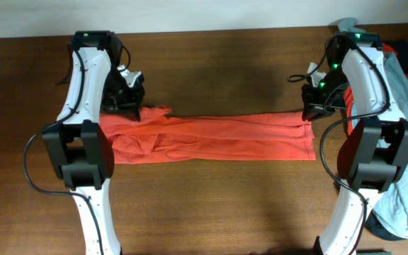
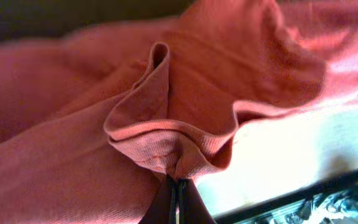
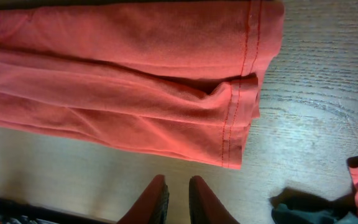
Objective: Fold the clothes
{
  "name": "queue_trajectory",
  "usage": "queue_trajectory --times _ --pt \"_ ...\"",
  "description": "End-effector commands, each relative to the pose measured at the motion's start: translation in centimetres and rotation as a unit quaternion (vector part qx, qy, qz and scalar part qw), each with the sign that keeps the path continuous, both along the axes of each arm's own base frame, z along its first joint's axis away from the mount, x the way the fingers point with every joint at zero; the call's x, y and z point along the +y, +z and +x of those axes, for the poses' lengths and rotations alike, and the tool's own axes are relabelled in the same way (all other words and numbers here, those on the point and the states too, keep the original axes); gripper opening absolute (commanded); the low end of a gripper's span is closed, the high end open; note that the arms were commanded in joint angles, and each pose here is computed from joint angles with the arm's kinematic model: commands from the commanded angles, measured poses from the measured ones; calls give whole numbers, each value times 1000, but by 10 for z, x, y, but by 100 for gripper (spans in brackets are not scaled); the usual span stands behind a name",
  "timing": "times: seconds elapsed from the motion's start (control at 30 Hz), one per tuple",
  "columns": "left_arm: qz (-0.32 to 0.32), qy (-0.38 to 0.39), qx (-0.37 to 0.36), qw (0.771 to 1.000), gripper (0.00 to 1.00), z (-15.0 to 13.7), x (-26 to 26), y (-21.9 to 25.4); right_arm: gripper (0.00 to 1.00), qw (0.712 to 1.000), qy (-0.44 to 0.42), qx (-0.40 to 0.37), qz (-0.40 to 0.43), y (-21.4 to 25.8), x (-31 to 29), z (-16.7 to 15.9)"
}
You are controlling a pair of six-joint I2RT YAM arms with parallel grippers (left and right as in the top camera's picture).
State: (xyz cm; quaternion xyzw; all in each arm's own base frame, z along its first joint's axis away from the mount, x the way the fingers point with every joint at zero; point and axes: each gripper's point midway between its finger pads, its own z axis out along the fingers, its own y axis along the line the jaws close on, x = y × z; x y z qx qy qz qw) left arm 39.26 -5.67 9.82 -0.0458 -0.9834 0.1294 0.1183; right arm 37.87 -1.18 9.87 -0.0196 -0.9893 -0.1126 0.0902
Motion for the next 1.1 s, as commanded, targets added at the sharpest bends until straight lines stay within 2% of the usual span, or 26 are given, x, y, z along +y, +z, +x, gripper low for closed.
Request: queue_trajectory --times 0.0,0.2,0.5,0.7,0.73,0.8,0.83,1.07 --pt "-3 -7 -26 1000 0 -22 -2 37 18 1000 4 -9 0 10 2 -3" --pt "5 -9 -33 999 0 -41 -2 53 18 1000 4 -7 0 10 3 -3" --pt "54 -10 -14 998 0 -48 14 -27 18 1000 4 -6 0 10 3 -4" --pt "93 -16 -28 995 0 -47 27 -54 18 1000 4 -7 0 10 3 -4" --pt "91 -16 -35 995 2 -43 27 -55 18 1000 4 -7 0 10 3 -4" --pt "81 -14 -40 996 17 -41 23 -55 18 1000 4 -7 0 10 3 -4" --pt "77 -13 -41 996 19 -40 21 -55 18 1000 4 -7 0 10 3 -4" --pt "-7 4 -52 999 24 -34 -8 -51 18 1000 4 -7 0 10 3 -3"
